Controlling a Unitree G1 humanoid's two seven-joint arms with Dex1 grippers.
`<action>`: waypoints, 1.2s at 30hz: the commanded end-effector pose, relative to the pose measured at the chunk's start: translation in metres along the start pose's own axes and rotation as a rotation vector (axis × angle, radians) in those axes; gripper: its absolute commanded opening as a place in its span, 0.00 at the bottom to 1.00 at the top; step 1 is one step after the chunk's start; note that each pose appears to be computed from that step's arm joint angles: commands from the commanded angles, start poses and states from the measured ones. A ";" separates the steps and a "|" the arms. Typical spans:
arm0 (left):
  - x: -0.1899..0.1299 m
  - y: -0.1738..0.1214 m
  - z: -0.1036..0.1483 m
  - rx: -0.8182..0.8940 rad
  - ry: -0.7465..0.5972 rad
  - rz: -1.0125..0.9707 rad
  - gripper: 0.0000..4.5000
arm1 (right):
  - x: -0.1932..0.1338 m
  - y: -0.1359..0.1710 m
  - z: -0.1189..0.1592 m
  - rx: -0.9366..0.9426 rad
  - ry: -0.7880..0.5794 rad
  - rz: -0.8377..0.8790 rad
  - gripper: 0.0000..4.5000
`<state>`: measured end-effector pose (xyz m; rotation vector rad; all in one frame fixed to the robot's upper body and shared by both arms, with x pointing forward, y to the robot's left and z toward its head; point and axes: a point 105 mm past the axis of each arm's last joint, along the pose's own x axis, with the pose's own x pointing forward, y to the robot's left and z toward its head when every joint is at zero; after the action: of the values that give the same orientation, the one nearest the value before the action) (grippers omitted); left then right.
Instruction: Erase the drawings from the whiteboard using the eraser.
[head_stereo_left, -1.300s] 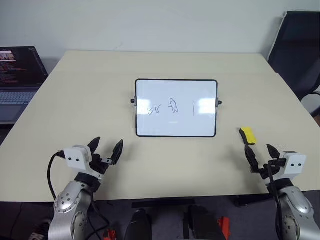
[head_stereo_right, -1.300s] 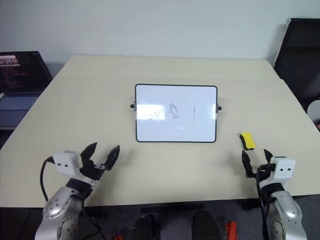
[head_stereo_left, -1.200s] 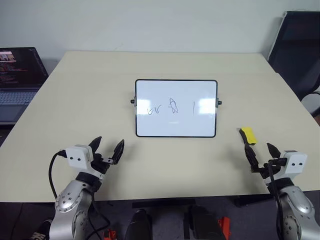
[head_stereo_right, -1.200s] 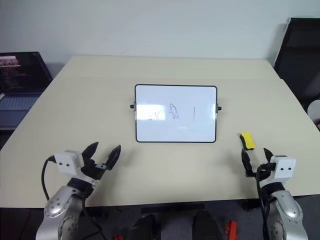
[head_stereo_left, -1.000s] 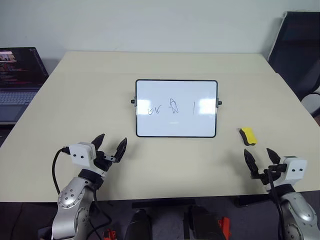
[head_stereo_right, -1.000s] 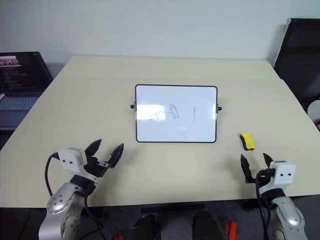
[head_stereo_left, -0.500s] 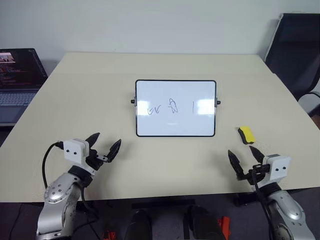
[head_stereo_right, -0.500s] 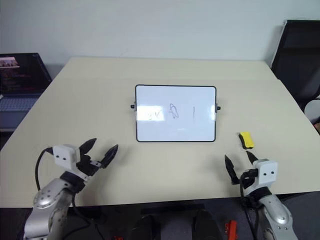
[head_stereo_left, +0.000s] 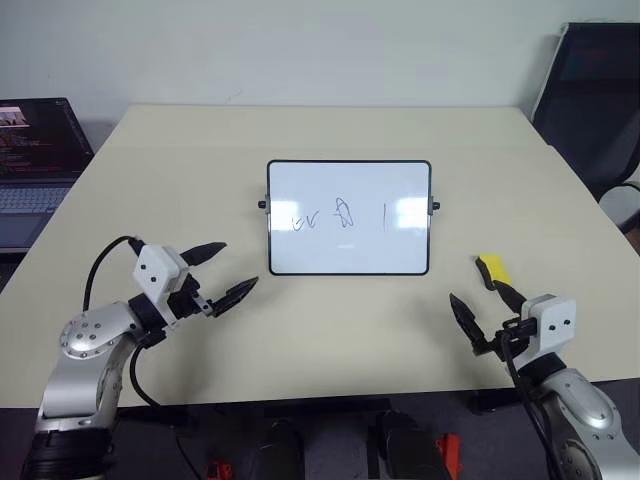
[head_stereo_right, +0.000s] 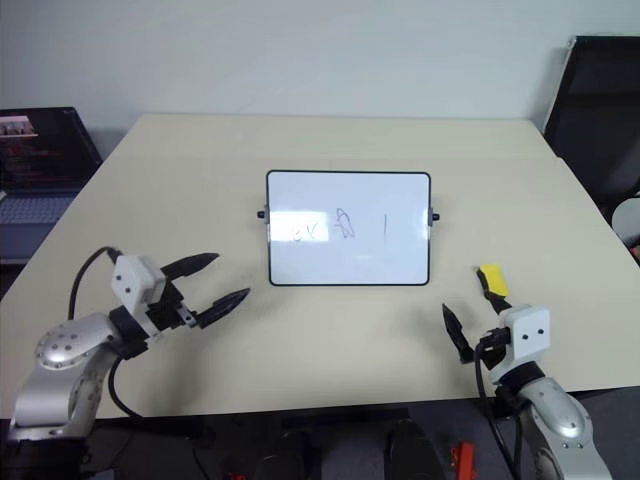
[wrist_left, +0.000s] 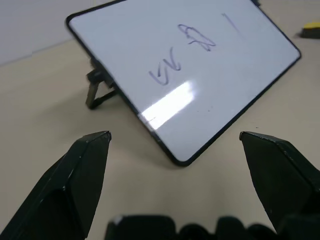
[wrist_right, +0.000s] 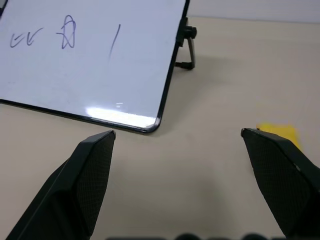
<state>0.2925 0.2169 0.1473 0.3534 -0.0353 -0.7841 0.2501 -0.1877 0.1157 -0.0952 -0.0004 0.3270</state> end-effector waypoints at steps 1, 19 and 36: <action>0.009 -0.013 0.024 0.018 -0.015 -0.169 1.00 | 0.007 0.001 0.017 -0.049 0.010 0.045 0.98; 0.038 -0.023 0.060 0.031 -0.104 -0.291 1.00 | 0.014 0.005 0.030 -0.044 0.019 0.097 0.98; 0.058 -0.031 0.073 0.074 -0.136 -0.415 1.00 | 0.009 -0.012 0.026 -0.053 0.106 0.024 0.98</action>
<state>0.3007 0.1376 0.1919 0.3541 -0.0873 -1.1946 0.2634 -0.1905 0.1271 -0.1440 0.1376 0.3576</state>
